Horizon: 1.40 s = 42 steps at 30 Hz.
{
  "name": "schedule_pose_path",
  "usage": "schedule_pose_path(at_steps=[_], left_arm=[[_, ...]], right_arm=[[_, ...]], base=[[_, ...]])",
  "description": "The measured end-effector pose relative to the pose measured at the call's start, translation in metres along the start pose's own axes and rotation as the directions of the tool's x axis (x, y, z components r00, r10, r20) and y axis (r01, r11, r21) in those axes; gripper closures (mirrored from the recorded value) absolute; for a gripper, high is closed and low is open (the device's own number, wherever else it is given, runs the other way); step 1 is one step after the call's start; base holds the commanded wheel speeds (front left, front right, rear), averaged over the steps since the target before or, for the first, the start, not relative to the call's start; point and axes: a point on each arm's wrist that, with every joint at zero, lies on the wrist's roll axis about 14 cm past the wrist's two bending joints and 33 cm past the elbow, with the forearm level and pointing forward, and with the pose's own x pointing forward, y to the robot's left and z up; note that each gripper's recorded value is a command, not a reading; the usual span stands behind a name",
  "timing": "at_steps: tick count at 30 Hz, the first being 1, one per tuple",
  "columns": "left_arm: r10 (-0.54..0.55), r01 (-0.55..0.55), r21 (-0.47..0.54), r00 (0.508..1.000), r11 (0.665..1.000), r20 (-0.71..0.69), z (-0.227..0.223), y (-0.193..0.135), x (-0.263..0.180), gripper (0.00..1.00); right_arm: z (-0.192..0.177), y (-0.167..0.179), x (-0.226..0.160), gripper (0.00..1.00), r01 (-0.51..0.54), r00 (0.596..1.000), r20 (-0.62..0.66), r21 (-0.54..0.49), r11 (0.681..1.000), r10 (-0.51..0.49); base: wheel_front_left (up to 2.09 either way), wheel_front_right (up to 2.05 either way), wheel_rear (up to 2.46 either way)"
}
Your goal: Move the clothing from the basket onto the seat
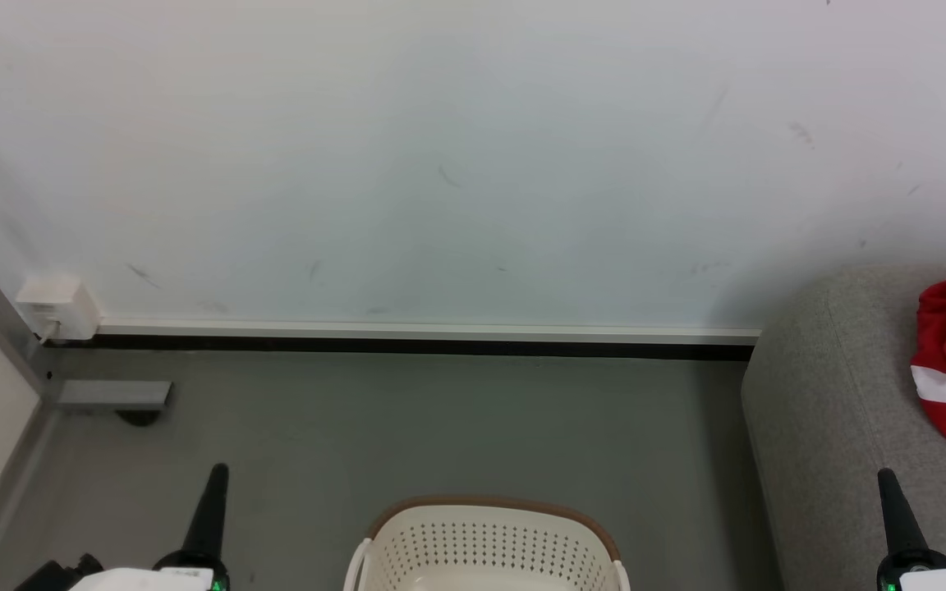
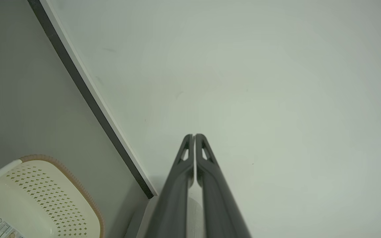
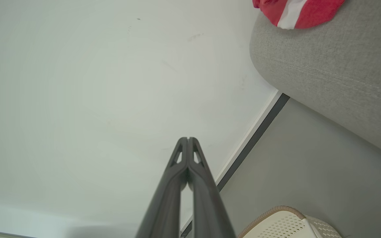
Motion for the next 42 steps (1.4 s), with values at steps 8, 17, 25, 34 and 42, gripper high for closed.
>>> schedule_pose_path(at_steps=[8,17,25,34,42], left_arm=[[-0.009,0.009,-0.064,1.000,0.998,-0.005,0.000,-0.003,0.004,1.00],[-0.021,0.020,-0.132,1.000,0.991,-0.009,0.000,-0.007,0.008,1.00],[-0.033,0.030,-0.189,0.999,0.982,-0.013,0.001,-0.010,0.012,1.00],[-0.045,0.039,-0.247,0.999,0.968,-0.018,0.000,-0.013,0.016,1.00],[-0.056,0.047,-0.295,0.998,0.954,-0.020,0.000,-0.016,0.019,1.00]], right_arm=[[0.003,0.003,0.002,1.00,-0.011,1.000,0.002,0.067,0.998,0.010],[0.006,0.007,0.004,1.00,-0.026,1.000,0.005,0.137,0.990,0.025],[0.009,0.011,0.006,1.00,-0.041,0.999,0.008,0.193,0.980,0.040],[0.011,0.013,0.007,1.00,-0.052,0.999,0.011,0.252,0.966,0.051],[0.015,0.018,0.009,1.00,-0.069,0.998,0.018,0.298,0.952,0.066]], base=[[0.00,0.00,0.00],[0.00,0.00,0.00],[0.00,0.00,0.00],[0.00,0.00,0.00],[0.00,0.00,0.00]])
